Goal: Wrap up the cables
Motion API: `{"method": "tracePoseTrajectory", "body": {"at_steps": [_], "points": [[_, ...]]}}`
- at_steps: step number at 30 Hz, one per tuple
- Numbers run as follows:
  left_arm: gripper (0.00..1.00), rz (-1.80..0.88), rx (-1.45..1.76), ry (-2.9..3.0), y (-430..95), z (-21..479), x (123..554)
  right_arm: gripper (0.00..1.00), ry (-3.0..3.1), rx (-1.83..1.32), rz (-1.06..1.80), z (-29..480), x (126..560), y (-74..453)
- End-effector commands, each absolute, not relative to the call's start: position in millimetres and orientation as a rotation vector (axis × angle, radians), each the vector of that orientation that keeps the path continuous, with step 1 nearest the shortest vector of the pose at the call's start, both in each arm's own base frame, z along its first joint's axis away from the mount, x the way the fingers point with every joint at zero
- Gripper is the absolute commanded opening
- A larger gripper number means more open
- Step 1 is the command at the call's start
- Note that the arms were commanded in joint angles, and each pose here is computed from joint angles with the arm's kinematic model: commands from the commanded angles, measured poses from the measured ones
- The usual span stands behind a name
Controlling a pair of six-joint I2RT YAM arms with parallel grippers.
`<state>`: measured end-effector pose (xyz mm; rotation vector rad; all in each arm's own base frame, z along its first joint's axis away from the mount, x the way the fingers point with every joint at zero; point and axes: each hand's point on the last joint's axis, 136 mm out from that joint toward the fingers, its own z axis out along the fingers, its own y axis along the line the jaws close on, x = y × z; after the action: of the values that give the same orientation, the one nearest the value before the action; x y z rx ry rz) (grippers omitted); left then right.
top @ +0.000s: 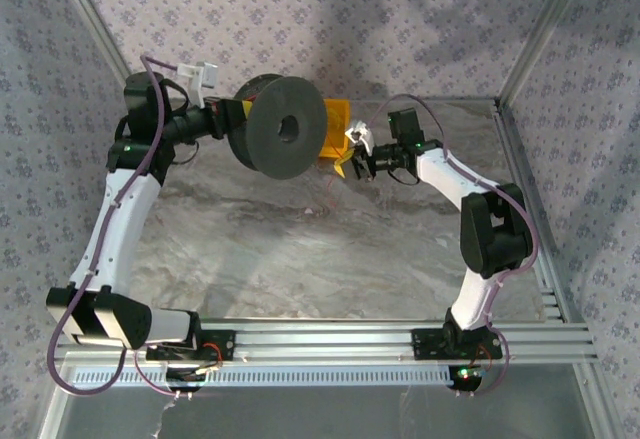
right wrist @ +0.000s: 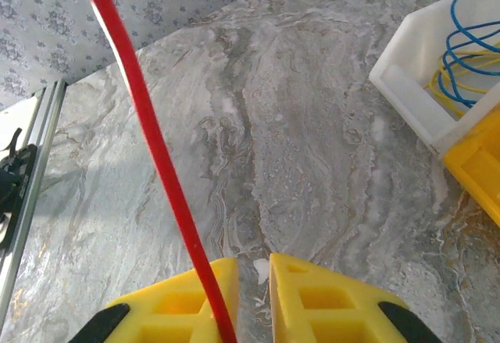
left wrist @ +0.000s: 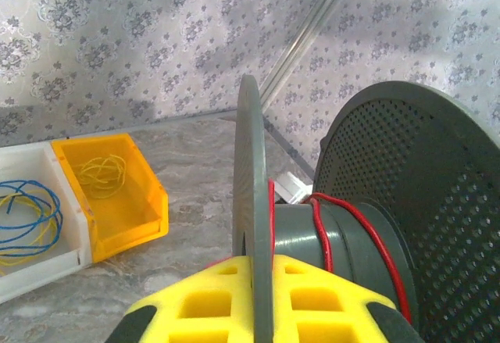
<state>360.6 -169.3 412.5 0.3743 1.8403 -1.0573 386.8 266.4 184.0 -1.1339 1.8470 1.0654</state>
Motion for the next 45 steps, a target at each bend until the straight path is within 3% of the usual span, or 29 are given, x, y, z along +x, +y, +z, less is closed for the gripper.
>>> {"method": "tracePoseTrajectory", "body": {"at_steps": [1,8,15,23,30,35,45], "points": [[0.00,-0.997,0.397,1.501,-155,511,351,0.00,2.091,-1.043,1.054,132,376,255],[0.00,-0.896,0.099,1.546,-126,506,395,0.00,2.155,-1.135,0.947,133,356,276],[0.00,-0.720,-0.186,1.685,-108,461,442,0.00,2.116,-1.365,0.787,160,309,320],[0.00,-0.428,-0.151,1.843,-138,420,461,0.00,2.001,-1.505,0.710,204,274,358],[0.00,-0.119,0.005,1.981,-154,380,464,0.00,1.928,-1.529,0.647,240,272,370],[0.00,-0.097,0.038,2.005,-160,368,458,0.00,1.934,-1.530,0.621,237,280,369],[0.00,-0.220,0.041,1.976,-165,388,445,0.24,2.039,-1.526,0.763,180,278,369]]}}
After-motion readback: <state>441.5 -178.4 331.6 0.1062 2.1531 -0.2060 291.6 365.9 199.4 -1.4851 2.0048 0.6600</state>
